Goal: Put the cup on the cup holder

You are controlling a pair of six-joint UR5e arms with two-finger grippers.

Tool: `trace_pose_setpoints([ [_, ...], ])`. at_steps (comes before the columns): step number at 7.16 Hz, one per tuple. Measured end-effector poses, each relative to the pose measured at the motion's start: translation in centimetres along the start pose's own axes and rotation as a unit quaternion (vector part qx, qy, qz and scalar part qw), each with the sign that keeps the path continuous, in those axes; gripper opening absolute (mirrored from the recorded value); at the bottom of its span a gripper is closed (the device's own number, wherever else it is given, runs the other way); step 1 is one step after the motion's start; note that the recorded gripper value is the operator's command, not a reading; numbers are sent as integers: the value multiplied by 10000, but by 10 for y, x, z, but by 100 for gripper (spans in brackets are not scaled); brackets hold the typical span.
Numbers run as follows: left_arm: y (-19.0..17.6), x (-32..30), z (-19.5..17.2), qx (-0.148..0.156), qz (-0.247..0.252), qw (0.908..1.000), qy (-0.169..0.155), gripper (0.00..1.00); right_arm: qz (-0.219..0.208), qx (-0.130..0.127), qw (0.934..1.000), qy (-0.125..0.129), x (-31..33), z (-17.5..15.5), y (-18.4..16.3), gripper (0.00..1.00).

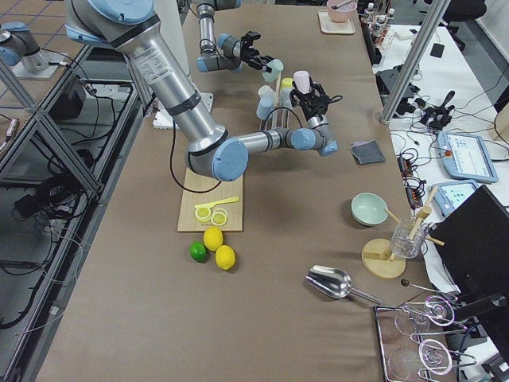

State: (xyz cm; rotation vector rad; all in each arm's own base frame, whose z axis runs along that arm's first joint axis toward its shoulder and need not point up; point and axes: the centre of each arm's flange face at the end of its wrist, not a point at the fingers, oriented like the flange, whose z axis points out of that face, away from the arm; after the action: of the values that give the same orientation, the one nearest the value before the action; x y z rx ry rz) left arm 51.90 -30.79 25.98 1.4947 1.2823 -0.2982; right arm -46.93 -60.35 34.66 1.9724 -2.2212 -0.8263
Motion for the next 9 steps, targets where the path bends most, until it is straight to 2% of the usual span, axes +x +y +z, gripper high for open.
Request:
trace_pose_setpoints([
  [1, -1, -1, 1, 6, 10, 10000, -9, 97, 16, -52, 10000, -37, -2, 3, 5, 36],
  [5, 0, -6, 3, 9, 68, 10000, -49, 97, 148, -257, 9994, -158, -18, 11, 30, 36],
  [7, -20, -23, 13, 189, 132, 9996, -154, 97, 198, -259, 9993, -173, -20, 20, 36, 36],
  [8, -34, -59, 27, 267, 387, 9980, -411, 97, 218, -262, 9992, -185, -22, 22, 38, 36],
  [9, -38, -113, 44, 226, 748, 9934, -839, 97, 220, -283, 9991, -205, -23, 21, 39, 36],
])
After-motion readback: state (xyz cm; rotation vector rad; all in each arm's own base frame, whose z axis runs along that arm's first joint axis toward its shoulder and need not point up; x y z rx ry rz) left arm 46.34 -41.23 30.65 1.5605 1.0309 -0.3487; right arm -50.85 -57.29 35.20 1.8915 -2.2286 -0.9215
